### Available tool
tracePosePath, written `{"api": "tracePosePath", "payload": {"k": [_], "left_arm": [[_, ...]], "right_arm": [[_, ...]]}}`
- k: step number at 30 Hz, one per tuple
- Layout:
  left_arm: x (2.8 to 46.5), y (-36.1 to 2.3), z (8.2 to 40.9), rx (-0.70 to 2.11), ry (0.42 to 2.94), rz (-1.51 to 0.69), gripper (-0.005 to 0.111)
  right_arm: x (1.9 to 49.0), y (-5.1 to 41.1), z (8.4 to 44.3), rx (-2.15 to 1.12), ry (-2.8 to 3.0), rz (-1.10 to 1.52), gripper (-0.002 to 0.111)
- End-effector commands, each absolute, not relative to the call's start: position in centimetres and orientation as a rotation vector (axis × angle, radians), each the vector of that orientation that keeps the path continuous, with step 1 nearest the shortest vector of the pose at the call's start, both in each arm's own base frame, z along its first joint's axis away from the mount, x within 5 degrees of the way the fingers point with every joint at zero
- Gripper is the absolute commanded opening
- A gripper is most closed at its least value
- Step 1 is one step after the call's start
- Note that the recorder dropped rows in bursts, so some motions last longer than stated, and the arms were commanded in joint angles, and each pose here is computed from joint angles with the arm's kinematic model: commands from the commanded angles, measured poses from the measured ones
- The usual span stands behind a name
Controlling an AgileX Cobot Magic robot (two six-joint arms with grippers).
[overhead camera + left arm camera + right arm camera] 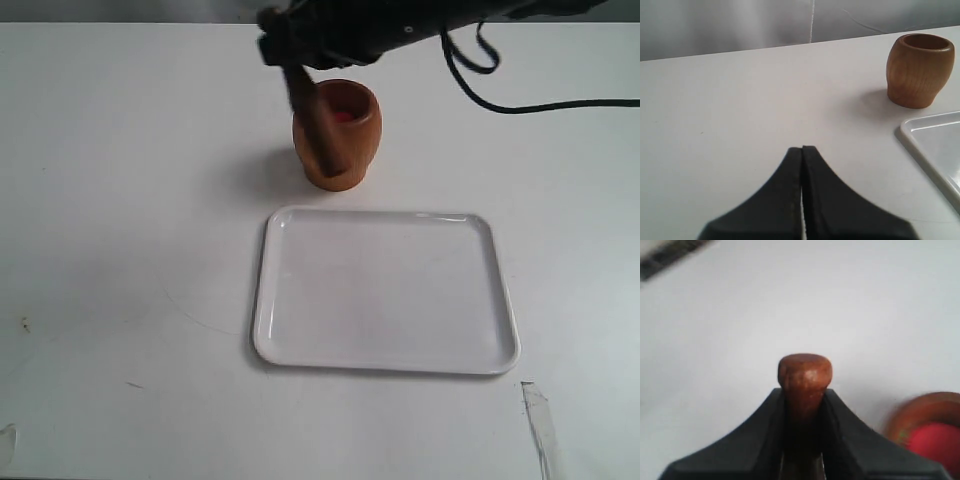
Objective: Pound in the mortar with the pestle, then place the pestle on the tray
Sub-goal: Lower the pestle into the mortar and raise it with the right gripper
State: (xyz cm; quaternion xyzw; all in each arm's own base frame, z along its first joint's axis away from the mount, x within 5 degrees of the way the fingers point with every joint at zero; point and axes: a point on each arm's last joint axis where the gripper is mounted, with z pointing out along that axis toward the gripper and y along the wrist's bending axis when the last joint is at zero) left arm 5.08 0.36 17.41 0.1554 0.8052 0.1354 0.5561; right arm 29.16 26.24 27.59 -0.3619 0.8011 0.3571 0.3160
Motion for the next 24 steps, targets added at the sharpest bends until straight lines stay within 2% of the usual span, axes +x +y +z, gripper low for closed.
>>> {"api": "tracePosePath", "payload": {"k": [1,5,9,12,17,24], "left_arm": [[5.1,0.3,17.4,0.361,1.897,0.302,0.0],[5.1,0.3,17.4,0.361,1.897,0.302,0.0],[5.1,0.3,17.4,0.361,1.897,0.302,0.0],[5.1,0.3,17.4,0.361,1.897,0.302,0.0],[5.1,0.3,17.4,0.361,1.897,0.302,0.0],[5.1,0.3,17.4,0.361,1.897,0.302,0.0]], "right_arm": [[30.6,23.7,29.3,-0.759,1.985,0.548,0.0],[30.2,23.0,30.1,-0.604,1.803,0.359,0.0],[28.8,24.4,28.6,-0.67,1.717,0.292,0.0],[27.5,25.6,27.7,-0.65,1.589,0.386,0.0],[25.8,25.7,26.8,-0.512,1.273,0.766,0.0],[27.3,24.9,23.8,-0.506,1.289,0.62,0.0]]}}
